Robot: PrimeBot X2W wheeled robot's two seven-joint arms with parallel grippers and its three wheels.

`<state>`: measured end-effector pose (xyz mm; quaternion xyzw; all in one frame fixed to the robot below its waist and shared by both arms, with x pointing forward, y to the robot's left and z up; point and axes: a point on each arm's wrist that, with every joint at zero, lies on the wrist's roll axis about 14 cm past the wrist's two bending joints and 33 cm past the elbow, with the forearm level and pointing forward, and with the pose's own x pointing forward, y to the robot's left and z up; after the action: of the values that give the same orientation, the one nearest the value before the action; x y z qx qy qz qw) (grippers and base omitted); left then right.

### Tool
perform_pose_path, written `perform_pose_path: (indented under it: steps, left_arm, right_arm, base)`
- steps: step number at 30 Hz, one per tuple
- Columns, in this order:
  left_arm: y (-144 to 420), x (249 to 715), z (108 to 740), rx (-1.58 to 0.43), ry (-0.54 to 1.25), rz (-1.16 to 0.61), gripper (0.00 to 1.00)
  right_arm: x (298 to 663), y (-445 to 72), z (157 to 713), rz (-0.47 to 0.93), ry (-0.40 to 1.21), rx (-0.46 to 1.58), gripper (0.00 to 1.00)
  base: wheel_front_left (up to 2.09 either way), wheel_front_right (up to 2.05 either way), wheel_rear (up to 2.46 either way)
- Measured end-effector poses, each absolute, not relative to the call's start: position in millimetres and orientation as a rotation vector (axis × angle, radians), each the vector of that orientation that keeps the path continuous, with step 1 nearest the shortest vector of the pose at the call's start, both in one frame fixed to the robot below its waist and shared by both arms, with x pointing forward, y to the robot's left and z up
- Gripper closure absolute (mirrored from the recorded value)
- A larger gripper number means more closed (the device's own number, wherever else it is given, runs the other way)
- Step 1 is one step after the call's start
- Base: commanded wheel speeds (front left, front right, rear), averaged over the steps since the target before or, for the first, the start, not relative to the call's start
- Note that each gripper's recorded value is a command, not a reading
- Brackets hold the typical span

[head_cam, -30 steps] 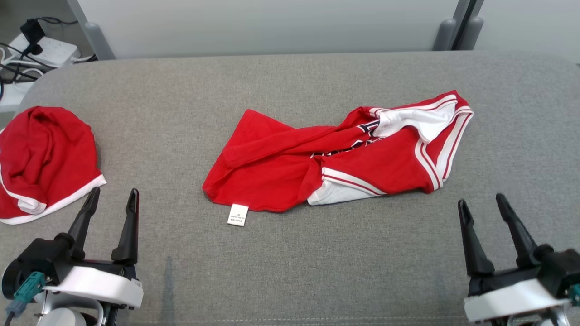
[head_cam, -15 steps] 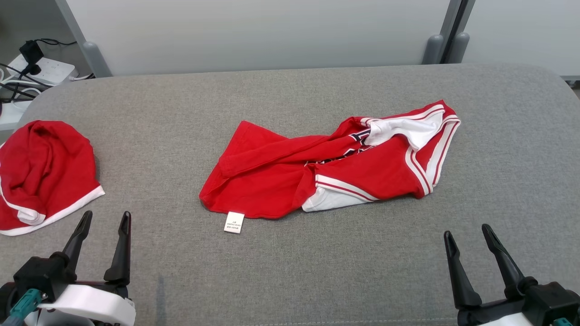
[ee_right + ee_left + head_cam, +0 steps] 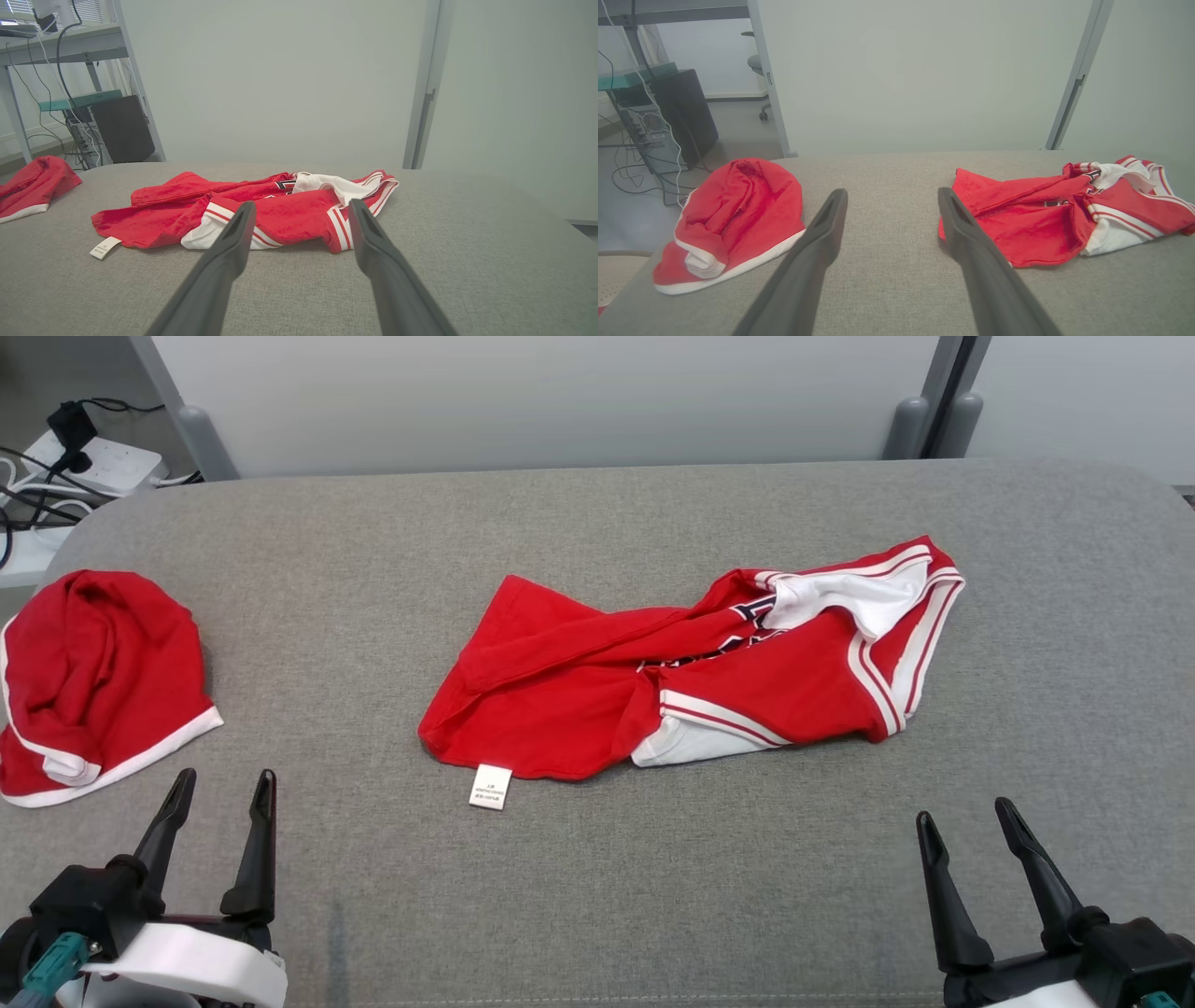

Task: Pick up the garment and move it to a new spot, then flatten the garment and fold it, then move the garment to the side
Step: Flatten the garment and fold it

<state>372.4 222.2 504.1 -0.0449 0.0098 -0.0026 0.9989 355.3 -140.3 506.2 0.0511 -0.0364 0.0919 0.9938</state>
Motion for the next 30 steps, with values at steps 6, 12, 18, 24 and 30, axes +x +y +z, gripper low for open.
perform_pose_path:
  steps: [6, 12, 18, 24, 30]
  left_arm:
    - [224.7, 370.5, 501.8, -0.105, 0.024, 0.015, 0.0]
    - [229.9, 374.5, 502.4, -0.142, 0.016, 0.054, 0.0]
    - [246.5, 371.2, 493.7, -0.163, 0.018, 0.123, 0.0]
    - [260.1, 368.0, 485.0, -0.173, 0.029, 0.176, 0.0]
    - [272.2, 365.1, 474.5, -0.179, 0.053, 0.222, 0.0]
  right_arm:
    - [379.9, -119.5, 496.8, 0.316, -0.014, 0.009, 0.0]
    - [413.6, -90.4, 476.6, 0.503, 0.098, -0.167, 0.0]
    - [433.9, -54.6, 427.6, 0.712, 0.262, -0.318, 0.0]
    - [443.7, -31.8, 398.5, 0.827, 0.339, -0.394, 0.0]
    - [452.9, -14.3, 373.7, 0.911, 0.398, -0.446, 0.0]
  base:
    - [0.0, 0.0, 0.0]
    - [0.0, 0.0, 0.0]
    - [0.0, 0.0, 0.0]
    - [0.0, 0.0, 0.0]
    - [0.0, 0.0, 0.0]
